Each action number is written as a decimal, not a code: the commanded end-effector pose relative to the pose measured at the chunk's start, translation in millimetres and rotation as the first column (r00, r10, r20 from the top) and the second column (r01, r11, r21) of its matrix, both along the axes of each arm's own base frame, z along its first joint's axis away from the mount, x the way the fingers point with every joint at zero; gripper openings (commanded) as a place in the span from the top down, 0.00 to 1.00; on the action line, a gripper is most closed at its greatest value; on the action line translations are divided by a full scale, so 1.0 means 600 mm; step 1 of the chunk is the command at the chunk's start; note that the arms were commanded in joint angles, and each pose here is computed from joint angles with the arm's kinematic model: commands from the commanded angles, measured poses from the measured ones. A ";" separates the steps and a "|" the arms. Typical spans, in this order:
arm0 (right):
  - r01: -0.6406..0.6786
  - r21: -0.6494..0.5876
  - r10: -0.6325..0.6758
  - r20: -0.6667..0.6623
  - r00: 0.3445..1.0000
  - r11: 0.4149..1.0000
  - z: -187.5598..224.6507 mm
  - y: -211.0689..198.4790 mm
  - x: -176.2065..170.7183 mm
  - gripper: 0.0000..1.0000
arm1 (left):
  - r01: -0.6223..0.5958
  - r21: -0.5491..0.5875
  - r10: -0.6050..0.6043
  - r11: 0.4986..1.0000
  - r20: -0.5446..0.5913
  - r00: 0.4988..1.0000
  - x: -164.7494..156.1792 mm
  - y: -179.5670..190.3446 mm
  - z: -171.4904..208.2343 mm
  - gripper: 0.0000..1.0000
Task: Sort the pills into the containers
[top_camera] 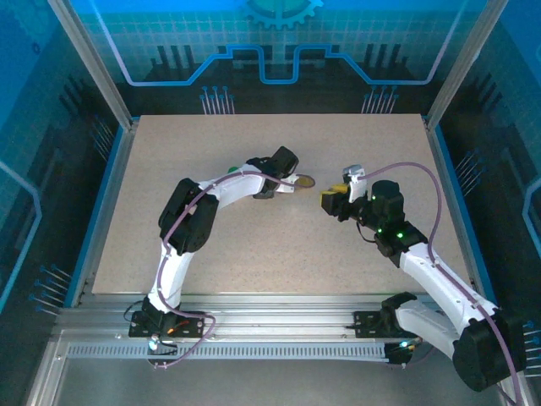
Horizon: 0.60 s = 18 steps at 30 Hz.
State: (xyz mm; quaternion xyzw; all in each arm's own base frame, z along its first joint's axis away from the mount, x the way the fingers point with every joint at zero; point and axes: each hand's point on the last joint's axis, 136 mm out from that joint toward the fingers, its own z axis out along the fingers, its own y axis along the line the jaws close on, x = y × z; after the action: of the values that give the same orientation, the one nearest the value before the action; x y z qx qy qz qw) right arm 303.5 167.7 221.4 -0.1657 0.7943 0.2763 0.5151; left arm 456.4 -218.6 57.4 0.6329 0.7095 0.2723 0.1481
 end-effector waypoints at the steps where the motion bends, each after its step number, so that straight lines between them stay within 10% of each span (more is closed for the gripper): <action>1: 0.012 0.021 -0.012 0.019 1.000 1.000 0.006 -0.005 0.007 0.89 | 0.040 0.054 -0.041 0.998 0.005 0.999 -0.010 0.009 0.012 1.00; 18: 0.008 0.024 -0.008 0.014 1.000 1.000 0.004 -0.004 0.008 0.89 | 0.080 0.097 -0.086 0.992 0.058 0.995 0.000 0.014 0.035 1.00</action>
State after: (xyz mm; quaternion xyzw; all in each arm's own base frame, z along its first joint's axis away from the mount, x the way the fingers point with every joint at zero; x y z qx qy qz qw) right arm 303.9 168.2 219.8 -0.1660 0.7945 0.2770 0.5143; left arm 457.3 -214.9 61.7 0.6546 0.6801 0.2949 0.1486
